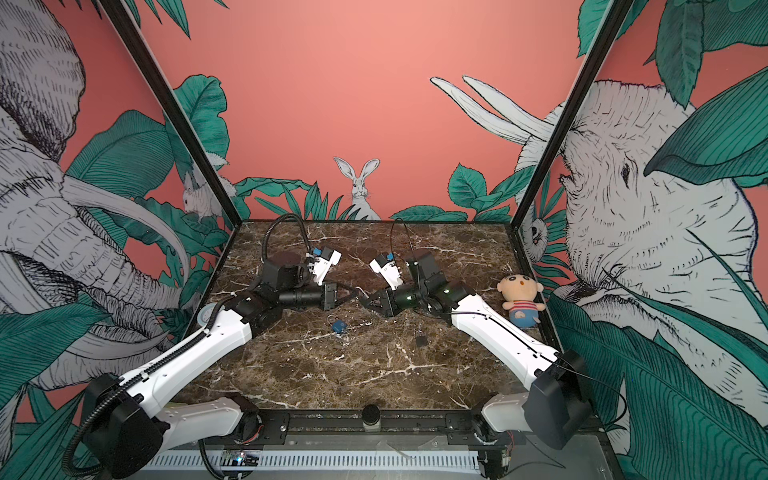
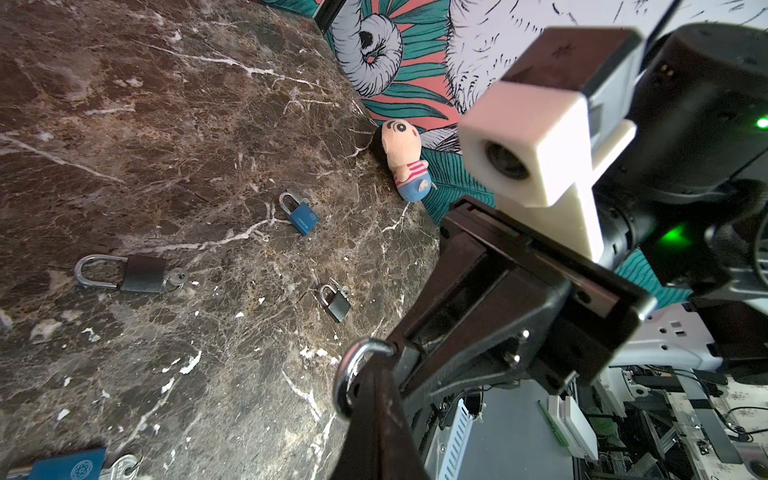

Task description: Lock with the key

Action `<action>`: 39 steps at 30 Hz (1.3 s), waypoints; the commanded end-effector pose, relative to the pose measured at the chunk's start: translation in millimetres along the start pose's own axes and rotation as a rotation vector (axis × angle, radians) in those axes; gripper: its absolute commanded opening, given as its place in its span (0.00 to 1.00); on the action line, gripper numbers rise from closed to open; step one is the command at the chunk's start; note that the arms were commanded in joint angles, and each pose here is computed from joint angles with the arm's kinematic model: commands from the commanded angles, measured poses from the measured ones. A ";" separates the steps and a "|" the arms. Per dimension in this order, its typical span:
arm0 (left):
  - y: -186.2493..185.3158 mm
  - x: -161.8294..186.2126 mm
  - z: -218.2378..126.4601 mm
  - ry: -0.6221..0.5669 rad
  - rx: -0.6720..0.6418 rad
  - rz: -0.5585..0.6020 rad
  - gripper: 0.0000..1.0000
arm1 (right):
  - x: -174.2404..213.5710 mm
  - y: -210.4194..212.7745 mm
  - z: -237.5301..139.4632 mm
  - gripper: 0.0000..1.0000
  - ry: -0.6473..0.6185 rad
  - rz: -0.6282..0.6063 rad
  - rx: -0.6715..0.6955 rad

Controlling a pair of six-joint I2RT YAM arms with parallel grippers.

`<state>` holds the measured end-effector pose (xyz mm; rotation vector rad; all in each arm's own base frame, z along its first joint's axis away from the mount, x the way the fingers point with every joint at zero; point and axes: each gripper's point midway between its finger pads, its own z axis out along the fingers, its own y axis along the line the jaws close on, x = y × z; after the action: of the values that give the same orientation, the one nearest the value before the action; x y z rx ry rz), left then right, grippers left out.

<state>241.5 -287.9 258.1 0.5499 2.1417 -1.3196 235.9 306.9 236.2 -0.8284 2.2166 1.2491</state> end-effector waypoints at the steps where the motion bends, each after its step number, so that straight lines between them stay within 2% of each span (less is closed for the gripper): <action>1: -6.8 -2.3 -6.9 -0.028 0.003 0.025 0.00 | -11.1 10.6 -7.3 0.00 -0.031 -0.030 -0.034; 3: -7.3 -3.3 -8.8 -0.035 -0.001 0.028 0.00 | -10.7 12.4 -9.1 0.00 -0.031 -0.030 -0.046; 5: -8.3 -5.8 -11.5 -0.046 -0.001 0.031 0.04 | -10.0 13.8 -11.3 0.00 -0.032 -0.029 -0.060; 6: -7.7 -6.6 -12.7 -0.050 0.000 0.028 0.09 | -9.0 14.3 -11.6 0.00 -0.029 -0.024 -0.066; 8: -7.5 -9.8 -15.8 -0.065 0.011 0.020 0.25 | -6.7 16.4 -12.5 0.00 -0.021 -0.014 -0.092; 11: -6.1 -13.6 -19.1 -0.085 0.034 0.008 0.32 | -4.5 20.0 -13.5 0.00 -0.012 -0.009 -0.123; 22: -5.5 -14.8 -14.7 -0.075 0.121 -0.018 0.31 | -0.4 24.8 -11.9 0.00 0.013 0.017 -0.177; 39: -7.9 -6.3 -9.8 -0.032 0.172 -0.025 0.19 | -5.3 25.5 -11.6 0.00 0.005 0.013 -0.178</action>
<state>241.3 -282.2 269.1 0.5456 2.0542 -1.4978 219.4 307.1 250.2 -0.8680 2.1884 1.4496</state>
